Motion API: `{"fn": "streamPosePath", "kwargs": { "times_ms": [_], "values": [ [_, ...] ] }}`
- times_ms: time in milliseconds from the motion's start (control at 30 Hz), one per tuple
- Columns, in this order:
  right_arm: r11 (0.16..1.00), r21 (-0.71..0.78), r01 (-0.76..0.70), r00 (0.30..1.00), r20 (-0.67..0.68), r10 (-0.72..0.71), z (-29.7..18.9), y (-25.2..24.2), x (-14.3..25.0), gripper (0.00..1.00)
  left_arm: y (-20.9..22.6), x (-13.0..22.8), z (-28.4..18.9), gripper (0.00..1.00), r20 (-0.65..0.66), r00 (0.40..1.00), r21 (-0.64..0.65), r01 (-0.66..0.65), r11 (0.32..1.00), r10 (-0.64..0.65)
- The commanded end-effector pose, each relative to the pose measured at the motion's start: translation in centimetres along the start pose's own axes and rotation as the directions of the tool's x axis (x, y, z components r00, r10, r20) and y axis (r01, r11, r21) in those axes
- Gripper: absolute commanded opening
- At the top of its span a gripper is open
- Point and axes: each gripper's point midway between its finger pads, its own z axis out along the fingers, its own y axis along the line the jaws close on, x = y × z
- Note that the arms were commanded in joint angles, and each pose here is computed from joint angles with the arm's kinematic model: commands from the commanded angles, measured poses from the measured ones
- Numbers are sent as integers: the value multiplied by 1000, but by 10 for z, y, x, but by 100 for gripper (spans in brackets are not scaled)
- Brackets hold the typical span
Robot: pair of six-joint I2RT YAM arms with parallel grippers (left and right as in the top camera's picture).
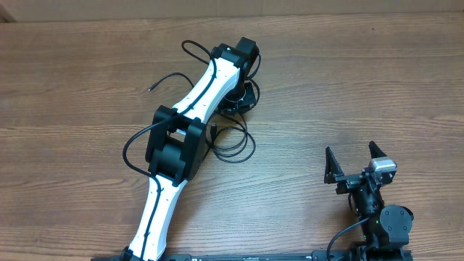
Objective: Untangle cables
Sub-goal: 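Lower the left gripper onto the cable pile and grasp a strand, then lift the grasped cable with the left gripper and carry it to the far left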
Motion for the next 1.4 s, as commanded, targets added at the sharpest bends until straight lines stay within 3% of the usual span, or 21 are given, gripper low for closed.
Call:
{"fn": "streamPosePath", "kwargs": {
  "times_ms": [0,233,333,500,533,700,767,1067,1200,1367],
  "values": [
    [1000,10,9,1000,2,-9,0,-2,2,100,3,0,9,4,-3,1000,-26,3,1000,-3],
    [1000,10,9,1000,2,-9,0,-2,2,100,-7,-9,-54,4,58,998,25,1,1000,-3],
    [1000,10,9,1000,2,-9,0,-2,2,100,-21,-17,-113,4,149,988,105,-50,993,34],
    [1000,10,9,1000,2,-9,0,-2,2,100,-49,-15,-261,4,436,897,321,-232,918,73],
    [1000,10,9,1000,2,-9,0,-2,2,100,-49,-9,-306,4,523,851,366,-274,889,46],
    [1000,10,9,1000,2,-9,0,-2,2,100,-42,15,-413,4,710,703,443,-398,803,-43],
    [1000,10,9,1000,2,-9,0,-2,2,100,-36,29,-464,4,783,613,465,-466,753,-105],
    [1000,10,9,1000,2,-9,0,-2,2,100,-5,83,-612,4,893,290,447,-661,603,-344],
    [1000,10,9,1000,2,-9,0,-2,2,100,11,84,-632,4,910,180,396,-648,650,-374],
    [1000,10,9,1000,2,-9,0,-2,2,100,28,59,-626,4,958,49,262,-540,799,-281]
  ]
}}
